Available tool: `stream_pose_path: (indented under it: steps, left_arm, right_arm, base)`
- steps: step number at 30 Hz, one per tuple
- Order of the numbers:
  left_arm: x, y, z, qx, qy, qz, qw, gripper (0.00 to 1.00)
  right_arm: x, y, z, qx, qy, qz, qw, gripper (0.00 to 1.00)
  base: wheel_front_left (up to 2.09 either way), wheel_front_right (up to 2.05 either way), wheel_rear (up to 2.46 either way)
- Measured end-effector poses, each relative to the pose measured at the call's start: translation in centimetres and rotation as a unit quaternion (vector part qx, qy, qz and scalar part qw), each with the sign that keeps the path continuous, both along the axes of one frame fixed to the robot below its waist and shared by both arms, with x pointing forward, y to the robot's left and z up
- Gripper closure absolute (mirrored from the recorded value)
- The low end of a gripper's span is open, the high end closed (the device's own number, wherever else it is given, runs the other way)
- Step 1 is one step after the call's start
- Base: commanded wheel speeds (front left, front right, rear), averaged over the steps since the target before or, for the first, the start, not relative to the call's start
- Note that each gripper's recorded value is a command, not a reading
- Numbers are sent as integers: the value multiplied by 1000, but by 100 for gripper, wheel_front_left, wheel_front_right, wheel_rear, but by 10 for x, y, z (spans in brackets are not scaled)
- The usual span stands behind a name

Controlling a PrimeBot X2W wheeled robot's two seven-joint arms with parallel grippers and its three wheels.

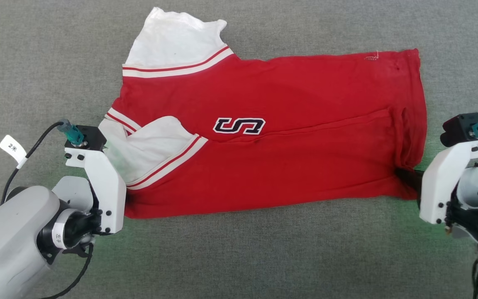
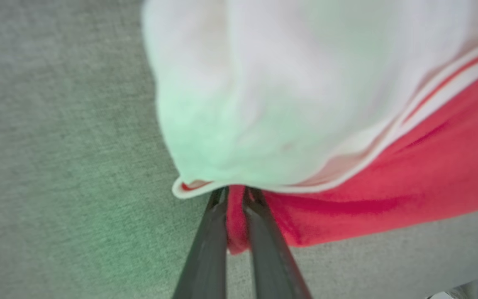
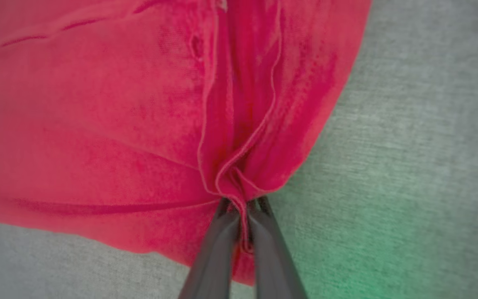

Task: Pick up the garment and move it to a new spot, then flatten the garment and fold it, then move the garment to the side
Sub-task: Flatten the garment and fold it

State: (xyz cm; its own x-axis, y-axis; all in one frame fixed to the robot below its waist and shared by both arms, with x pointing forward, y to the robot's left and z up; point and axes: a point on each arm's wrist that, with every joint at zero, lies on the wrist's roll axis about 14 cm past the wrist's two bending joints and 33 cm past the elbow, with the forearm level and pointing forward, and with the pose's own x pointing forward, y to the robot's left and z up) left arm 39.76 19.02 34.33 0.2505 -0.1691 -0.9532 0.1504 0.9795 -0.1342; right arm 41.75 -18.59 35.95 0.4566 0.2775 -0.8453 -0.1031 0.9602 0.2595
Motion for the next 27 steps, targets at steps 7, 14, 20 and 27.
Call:
stream_pose_path:
  steps: [7,14,20,27]
  left_arm:
    - [-5,4,15,6,-5,6,1000,100]
    - [-50,8,30,29,31,-9,999,100]
    - [-71,0,27,24,50,-10,998,100]
    - [-75,-2,13,18,64,-3,998,0]
  right_arm:
    - [-13,-13,16,-7,6,12,1000,100]
    - [-47,-25,30,-9,31,16,999,100]
    - [-65,-32,26,-8,56,0,998,100]
    - [-71,-25,11,2,67,-15,998,56]
  base:
    - [0,0,0]
    - [0,0,0]
    - [0,0,0]
    - [0,0,0]
